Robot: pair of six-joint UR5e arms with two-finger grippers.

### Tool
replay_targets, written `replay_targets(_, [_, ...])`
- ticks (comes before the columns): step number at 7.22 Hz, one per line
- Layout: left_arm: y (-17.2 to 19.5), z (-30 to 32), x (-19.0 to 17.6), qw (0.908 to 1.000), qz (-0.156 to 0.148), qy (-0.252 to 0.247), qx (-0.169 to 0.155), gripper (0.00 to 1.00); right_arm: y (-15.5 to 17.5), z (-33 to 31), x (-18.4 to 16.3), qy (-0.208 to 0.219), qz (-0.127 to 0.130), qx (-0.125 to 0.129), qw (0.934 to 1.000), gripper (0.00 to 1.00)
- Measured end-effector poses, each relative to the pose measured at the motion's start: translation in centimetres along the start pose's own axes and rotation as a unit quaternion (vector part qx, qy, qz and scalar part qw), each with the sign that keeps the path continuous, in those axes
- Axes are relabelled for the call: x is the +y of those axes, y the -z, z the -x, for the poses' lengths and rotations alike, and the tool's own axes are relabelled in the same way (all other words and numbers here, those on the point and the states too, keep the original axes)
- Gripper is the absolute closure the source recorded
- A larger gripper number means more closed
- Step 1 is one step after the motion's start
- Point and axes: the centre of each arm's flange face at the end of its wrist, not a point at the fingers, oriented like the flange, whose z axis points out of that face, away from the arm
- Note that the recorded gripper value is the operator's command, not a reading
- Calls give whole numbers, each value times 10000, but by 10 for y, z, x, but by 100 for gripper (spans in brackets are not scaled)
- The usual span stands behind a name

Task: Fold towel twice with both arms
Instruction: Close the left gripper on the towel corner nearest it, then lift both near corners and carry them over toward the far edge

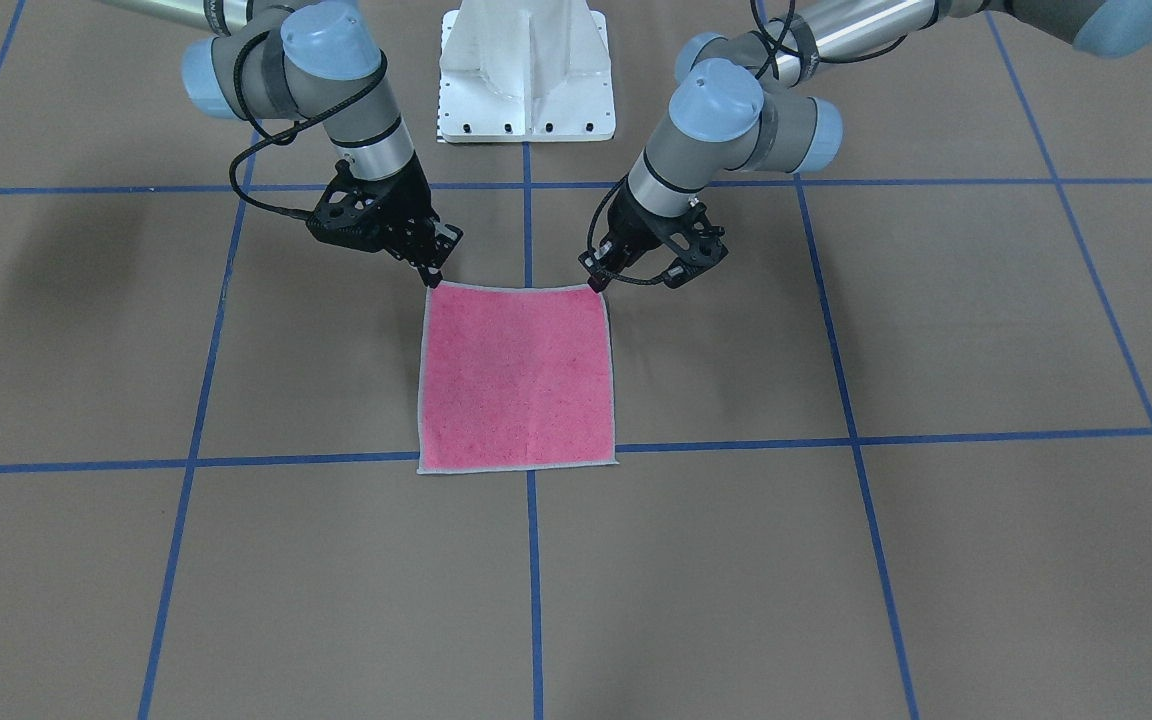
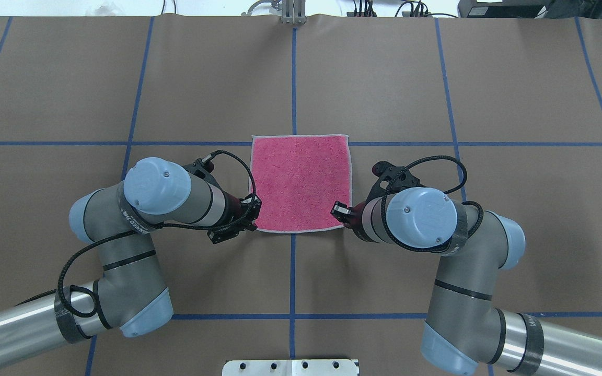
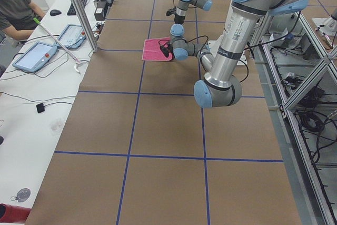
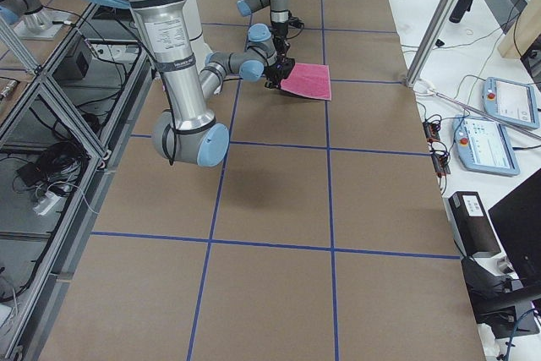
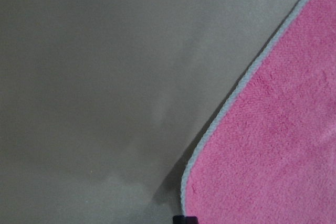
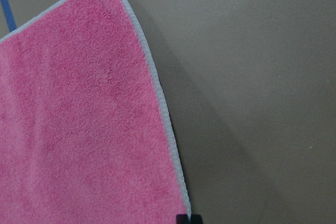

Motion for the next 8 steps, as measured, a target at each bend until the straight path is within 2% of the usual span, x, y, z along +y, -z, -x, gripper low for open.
replay_targets(4, [33,-5,21,9990,380,229,25,100,23,-4,2,1,138,-140,9998,100])
replay_targets(7, [52,12,23,9985,441,324,47,100,37,-11,7,-14,372,-170,9992,99])
replay_targets(8, [53,15,22,9985,443,327,44,100,39,-12,9,-13,484,-160,9987,95])
